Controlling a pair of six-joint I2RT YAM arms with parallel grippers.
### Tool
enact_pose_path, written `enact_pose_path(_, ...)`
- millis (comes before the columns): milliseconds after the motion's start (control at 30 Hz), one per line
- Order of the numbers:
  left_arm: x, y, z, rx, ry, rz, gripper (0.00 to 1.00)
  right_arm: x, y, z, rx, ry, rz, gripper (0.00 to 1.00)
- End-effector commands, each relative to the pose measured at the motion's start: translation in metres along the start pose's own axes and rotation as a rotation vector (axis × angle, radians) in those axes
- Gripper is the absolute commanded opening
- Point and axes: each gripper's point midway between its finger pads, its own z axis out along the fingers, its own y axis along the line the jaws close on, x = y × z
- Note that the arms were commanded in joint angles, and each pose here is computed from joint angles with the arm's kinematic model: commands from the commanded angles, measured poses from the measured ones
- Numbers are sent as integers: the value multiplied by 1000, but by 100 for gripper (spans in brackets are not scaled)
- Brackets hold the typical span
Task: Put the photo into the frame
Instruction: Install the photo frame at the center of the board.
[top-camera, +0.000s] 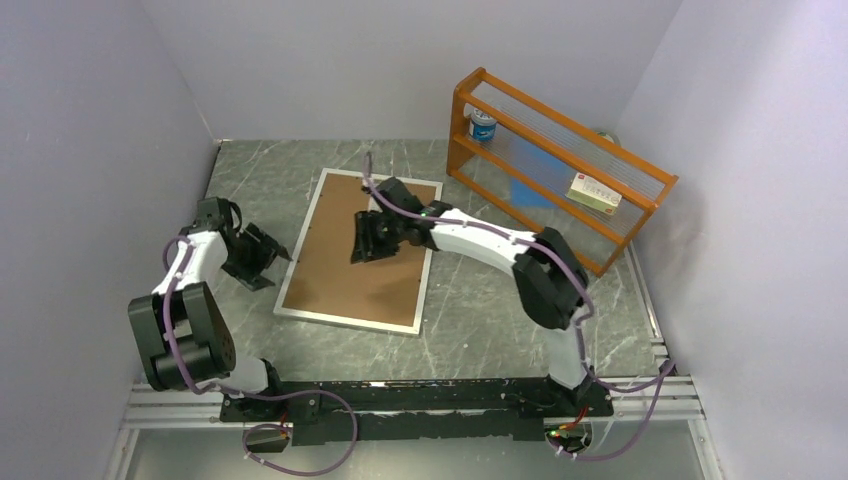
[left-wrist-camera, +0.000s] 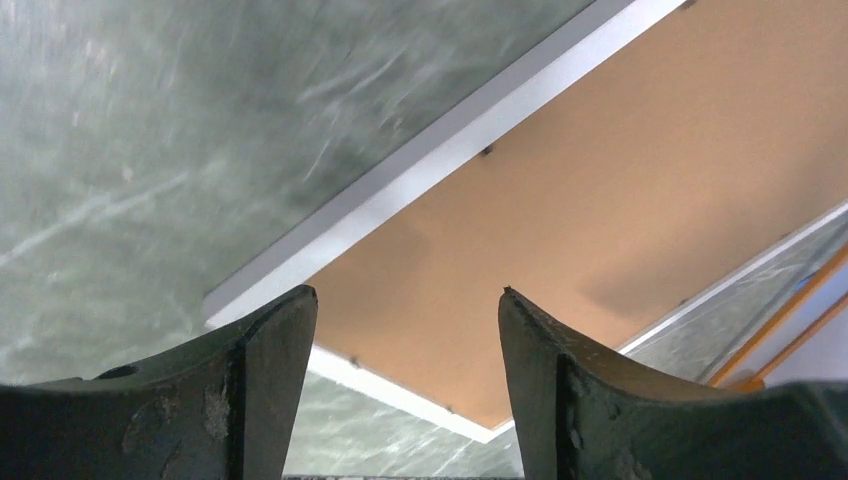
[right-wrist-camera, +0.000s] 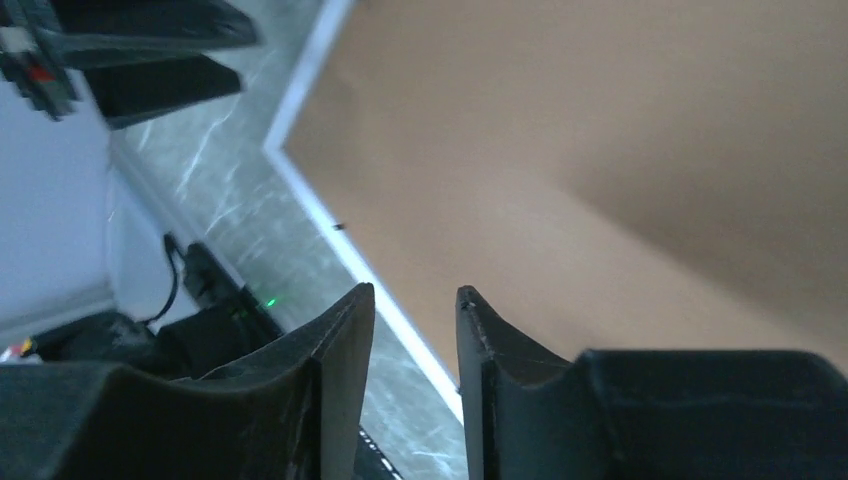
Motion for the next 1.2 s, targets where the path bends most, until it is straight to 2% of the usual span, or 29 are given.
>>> enact_pose_path(0, 34, 21, -6, -41, 65, -57, 71, 26, 58, 30, -270, 146, -104, 37)
enact_pose_path(133, 51, 47, -13, -119, 44, -96, 56, 45, 97, 43, -538, 211, -112, 36)
enact_pose_path(300, 63, 56, -11, -127, 49, -118, 43, 64, 119, 59, -626, 273, -120, 36)
enact_pose_path(567, 85, 69, 6, -140, 136, -141, 40, 81, 124, 77, -637, 317, -107, 35)
enact_pose_path(1000, 91, 82, 24, -183, 159, -170, 35, 88, 111, 106, -599, 346, -78, 32)
enact_pose_path(1167, 92, 87, 26, -206, 164, -177, 35, 92, 97, 117, -519, 355, -74, 29)
